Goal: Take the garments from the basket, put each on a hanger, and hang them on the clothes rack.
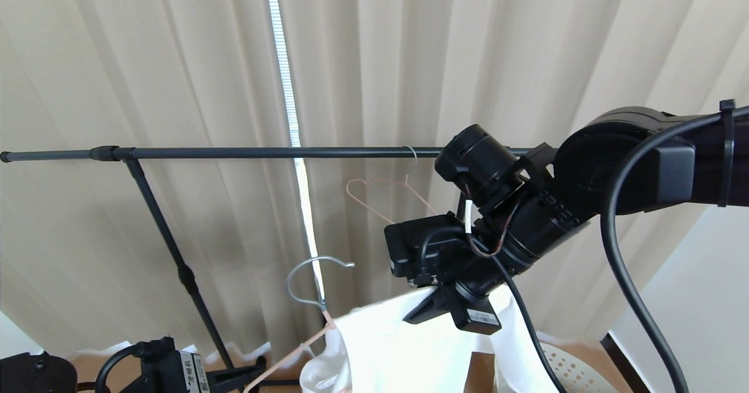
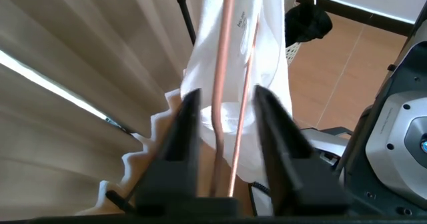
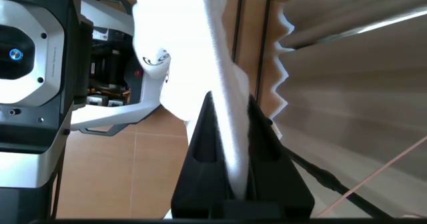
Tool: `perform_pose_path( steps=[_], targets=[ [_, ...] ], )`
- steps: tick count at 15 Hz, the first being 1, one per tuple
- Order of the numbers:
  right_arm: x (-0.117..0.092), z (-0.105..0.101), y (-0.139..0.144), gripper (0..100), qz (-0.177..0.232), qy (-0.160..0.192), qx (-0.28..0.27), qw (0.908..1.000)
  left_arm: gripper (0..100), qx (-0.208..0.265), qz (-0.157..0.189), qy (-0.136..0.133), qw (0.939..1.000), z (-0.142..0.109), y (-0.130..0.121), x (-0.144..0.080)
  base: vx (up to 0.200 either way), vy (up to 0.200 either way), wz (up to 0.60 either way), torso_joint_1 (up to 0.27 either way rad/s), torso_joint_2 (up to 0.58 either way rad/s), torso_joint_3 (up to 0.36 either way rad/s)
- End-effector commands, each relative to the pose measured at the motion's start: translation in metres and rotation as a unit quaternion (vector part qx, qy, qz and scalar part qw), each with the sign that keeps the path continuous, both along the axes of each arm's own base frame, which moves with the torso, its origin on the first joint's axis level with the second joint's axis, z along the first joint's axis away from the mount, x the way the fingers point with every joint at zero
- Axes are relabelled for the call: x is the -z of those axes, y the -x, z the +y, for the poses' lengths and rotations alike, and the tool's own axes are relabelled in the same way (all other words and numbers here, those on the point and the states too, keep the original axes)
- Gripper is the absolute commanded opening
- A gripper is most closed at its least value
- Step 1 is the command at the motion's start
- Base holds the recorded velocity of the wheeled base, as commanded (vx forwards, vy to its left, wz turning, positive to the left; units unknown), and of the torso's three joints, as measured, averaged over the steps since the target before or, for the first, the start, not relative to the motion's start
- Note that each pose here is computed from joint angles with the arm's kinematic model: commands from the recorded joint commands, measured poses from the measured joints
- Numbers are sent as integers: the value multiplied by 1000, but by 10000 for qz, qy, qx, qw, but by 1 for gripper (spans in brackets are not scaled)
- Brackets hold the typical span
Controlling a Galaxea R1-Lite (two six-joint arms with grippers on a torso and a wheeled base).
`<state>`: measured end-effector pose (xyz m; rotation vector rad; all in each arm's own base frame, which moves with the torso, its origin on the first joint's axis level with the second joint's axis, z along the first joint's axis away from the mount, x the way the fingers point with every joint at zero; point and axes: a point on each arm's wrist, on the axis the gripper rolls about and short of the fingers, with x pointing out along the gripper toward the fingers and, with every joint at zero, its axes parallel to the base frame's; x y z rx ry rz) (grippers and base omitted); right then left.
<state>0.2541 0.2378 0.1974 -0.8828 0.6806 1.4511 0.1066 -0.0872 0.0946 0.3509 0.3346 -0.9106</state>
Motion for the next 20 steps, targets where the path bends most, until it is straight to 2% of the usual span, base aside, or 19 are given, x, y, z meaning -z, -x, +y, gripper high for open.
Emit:
perform_pose_path(
  steps=[1,5,7,10,14,15,17,18,20],
  targets=[
    [-3,-2,3,0,-13,-18,-11,10000,100,-18,0,39,10000,0,0,-1,0,0,0,0,0,0],
    [-7,-5,5,0,-91,-22,12,10000,100,-62,-172,187,9997,4,3,-7,0,0,0,0,0,0],
    [-9,-7,8,0,-198,60,90,9997,100,-390,-326,577,9970,14,7,-17,0,0,0,0,0,0],
    [-12,-11,10,0,-320,151,187,9992,100,-622,-443,1133,9906,19,9,-33,0,0,0,0,0,0],
    [-19,-16,18,0,-595,401,550,9959,100,-780,-352,1592,9835,25,18,-39,0,0,0,0,0,0],
    [-24,-18,22,0,-805,537,837,9918,100,-995,-152,1775,9790,29,20,-38,0,0,0,0,0,0],
    [-26,-19,21,0,-832,632,1328,9856,100,-1421,388,1582,9764,35,18,-30,0,0,0,0,0,0],
    [-30,-21,24,0,-840,639,1675,9802,100,-1613,782,1400,9738,36,17,-26,0,0,0,0,0,0],
    [-36,-25,27,0,-884,588,1870,9766,100,-1777,1219,1369,9669,36,15,-25,0,0,0,0,0,0]
  ],
)
